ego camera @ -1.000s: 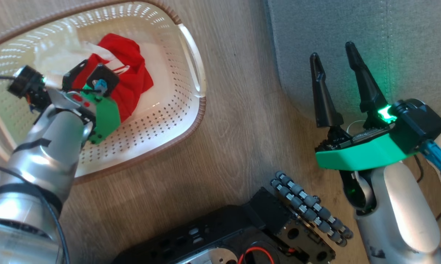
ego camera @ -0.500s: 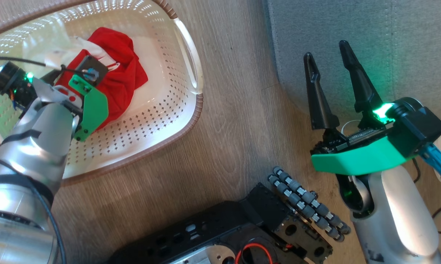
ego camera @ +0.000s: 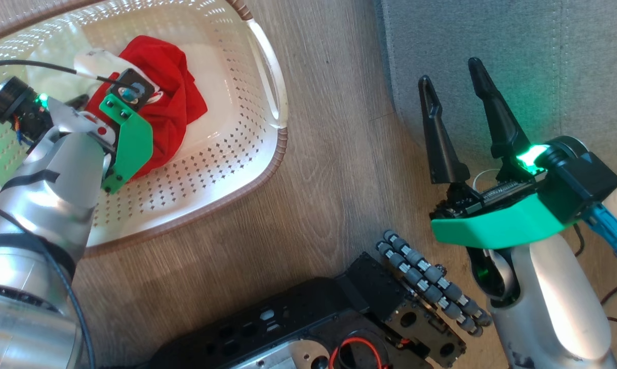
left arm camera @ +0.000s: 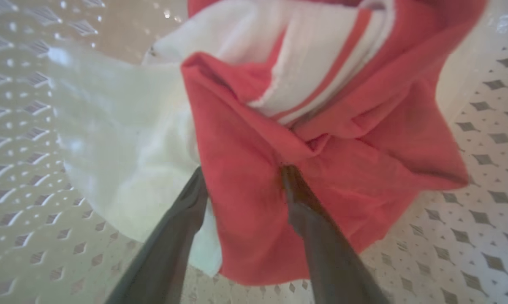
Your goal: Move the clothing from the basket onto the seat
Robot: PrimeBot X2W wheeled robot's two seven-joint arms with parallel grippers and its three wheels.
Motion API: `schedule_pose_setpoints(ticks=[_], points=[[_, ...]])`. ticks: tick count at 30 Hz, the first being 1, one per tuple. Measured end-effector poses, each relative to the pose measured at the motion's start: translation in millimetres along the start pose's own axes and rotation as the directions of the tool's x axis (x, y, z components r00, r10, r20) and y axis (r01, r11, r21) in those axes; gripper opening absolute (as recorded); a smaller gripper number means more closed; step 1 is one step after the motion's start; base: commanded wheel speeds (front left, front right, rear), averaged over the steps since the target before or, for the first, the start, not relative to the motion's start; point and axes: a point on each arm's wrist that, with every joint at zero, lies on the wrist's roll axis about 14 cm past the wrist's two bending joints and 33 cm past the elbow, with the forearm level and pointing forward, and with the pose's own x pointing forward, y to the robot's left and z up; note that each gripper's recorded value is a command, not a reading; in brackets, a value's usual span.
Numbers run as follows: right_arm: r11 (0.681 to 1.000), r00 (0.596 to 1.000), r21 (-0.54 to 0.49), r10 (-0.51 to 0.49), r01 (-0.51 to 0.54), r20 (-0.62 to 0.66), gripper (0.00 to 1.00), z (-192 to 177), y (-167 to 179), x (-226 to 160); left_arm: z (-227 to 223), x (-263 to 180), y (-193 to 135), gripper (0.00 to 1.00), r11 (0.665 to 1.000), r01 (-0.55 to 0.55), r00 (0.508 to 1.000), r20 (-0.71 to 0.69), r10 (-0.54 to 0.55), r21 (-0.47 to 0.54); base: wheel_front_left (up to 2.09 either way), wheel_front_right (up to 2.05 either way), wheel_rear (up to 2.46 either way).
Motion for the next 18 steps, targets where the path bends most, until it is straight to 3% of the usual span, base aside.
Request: schedule_pose_setpoints(ticks=[2, 18], points=[[1.000, 1.000, 0.000, 0.002, -0.002, 0.004, 1.00, 1, 1, 0, -1, 0, -1, 0.00, 1.000, 0.005, 1.000, -0.013, -0.005, -0.014, 0.00, 0.00, 0.00], [1.000, 0.998, -0.002, 0.016, -0.016, 0.060, 1.00, 22, 3, 7, 10, -9, 0, 0.00, 0.997, -0.001, 1.000, 0.008, 0.002, -0.083, 0.00, 0.00, 0.00]])
